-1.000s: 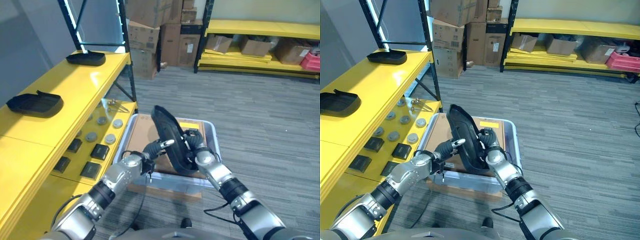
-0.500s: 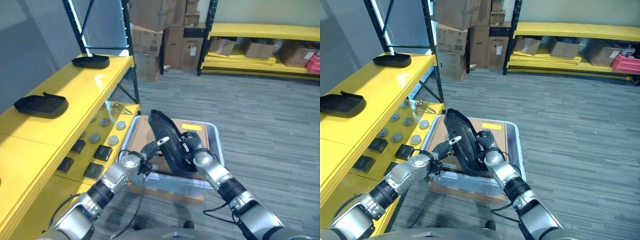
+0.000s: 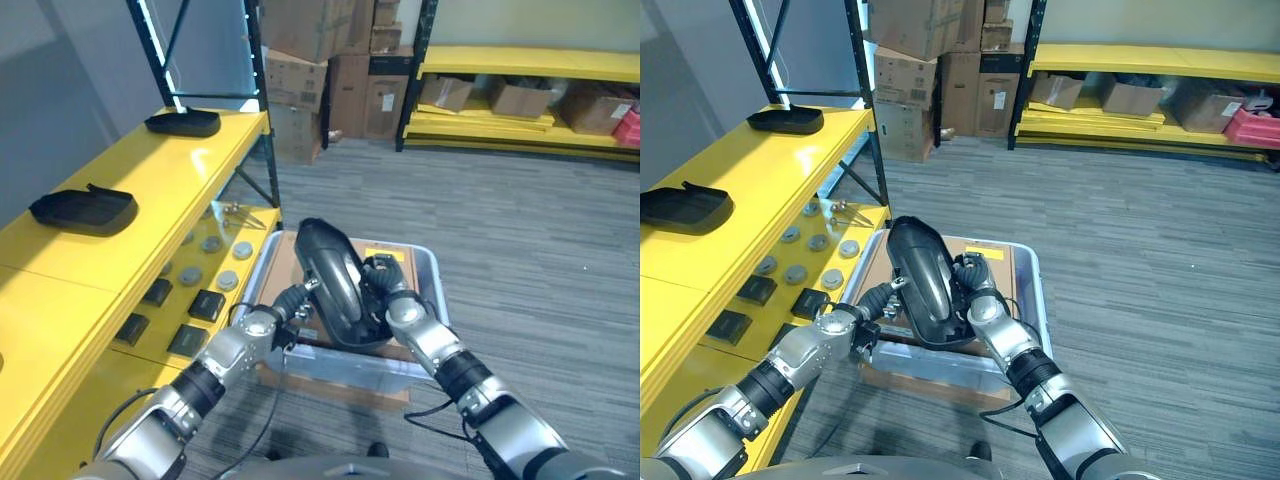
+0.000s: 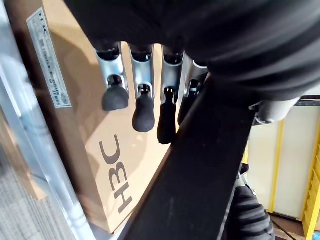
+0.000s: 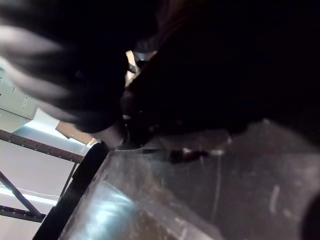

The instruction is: Move parts from the plastic box to the shelf.

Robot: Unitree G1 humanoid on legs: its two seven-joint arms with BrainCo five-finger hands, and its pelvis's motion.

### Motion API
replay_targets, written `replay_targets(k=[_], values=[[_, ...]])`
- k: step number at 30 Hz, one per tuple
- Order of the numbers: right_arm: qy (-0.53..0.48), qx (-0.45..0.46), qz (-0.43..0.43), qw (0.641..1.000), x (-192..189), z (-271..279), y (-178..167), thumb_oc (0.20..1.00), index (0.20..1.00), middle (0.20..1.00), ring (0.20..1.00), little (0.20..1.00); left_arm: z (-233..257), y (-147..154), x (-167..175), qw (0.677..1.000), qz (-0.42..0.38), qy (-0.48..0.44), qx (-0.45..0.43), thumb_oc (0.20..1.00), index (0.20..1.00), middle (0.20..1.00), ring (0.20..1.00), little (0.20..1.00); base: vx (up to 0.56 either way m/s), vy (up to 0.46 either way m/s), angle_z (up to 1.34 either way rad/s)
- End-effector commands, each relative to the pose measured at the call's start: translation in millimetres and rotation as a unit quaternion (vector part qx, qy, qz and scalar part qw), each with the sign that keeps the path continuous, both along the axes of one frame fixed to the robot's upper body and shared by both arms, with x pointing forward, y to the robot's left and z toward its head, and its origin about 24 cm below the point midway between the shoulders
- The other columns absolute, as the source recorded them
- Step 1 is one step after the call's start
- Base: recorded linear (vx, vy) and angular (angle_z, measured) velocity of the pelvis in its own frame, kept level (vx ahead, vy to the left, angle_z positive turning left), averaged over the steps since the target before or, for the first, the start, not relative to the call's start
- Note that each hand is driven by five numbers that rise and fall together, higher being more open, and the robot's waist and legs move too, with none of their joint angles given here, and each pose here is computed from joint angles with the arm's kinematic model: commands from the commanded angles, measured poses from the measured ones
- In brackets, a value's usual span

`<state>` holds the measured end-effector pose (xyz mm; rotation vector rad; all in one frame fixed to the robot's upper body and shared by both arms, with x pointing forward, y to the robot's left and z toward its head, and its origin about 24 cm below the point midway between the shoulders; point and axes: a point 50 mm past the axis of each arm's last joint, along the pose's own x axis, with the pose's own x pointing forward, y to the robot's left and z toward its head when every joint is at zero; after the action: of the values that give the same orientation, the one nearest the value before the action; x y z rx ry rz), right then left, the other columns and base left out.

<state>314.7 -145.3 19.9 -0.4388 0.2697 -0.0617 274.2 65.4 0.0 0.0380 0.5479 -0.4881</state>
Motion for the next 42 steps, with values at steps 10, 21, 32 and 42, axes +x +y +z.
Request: replay_targets(k=[10,21,32,42], values=[[-0.063,0.105,0.0,0.993,23,31,25,1.0,1.0,1.0,1.0,1.0,51,-28,31,0.99,0.016,-0.118,-0.077,0.2,0.2,0.2,0.2,0.2,0.0,-0.001,0.01],[-0.097,0.293,-0.121,0.944,21,44,-4,1.0,1.0,1.0,1.0,1.0,46,7,41,0.982,0.122,-0.131,-0.049,0.2,0.2,0.2,0.2,0.2,0.0,0.0,0.0],[-0.115,0.274,-0.245,0.923,1,32,-78,1.0,1.0,1.0,1.0,1.0,40,40,45,0.972,0.185,-0.138,-0.031,0.2,0.2,0.2,0.2,0.2,0.0,-0.004,-0.01],[0.041,0.218,-0.37,0.902,-79,-65,-130,1.0,1.0,1.0,1.0,1.0,48,72,43,0.948,0.231,-0.218,-0.017,0.2,0.2,0.2,0.2,0.2,-0.02,-0.009,-0.12]])
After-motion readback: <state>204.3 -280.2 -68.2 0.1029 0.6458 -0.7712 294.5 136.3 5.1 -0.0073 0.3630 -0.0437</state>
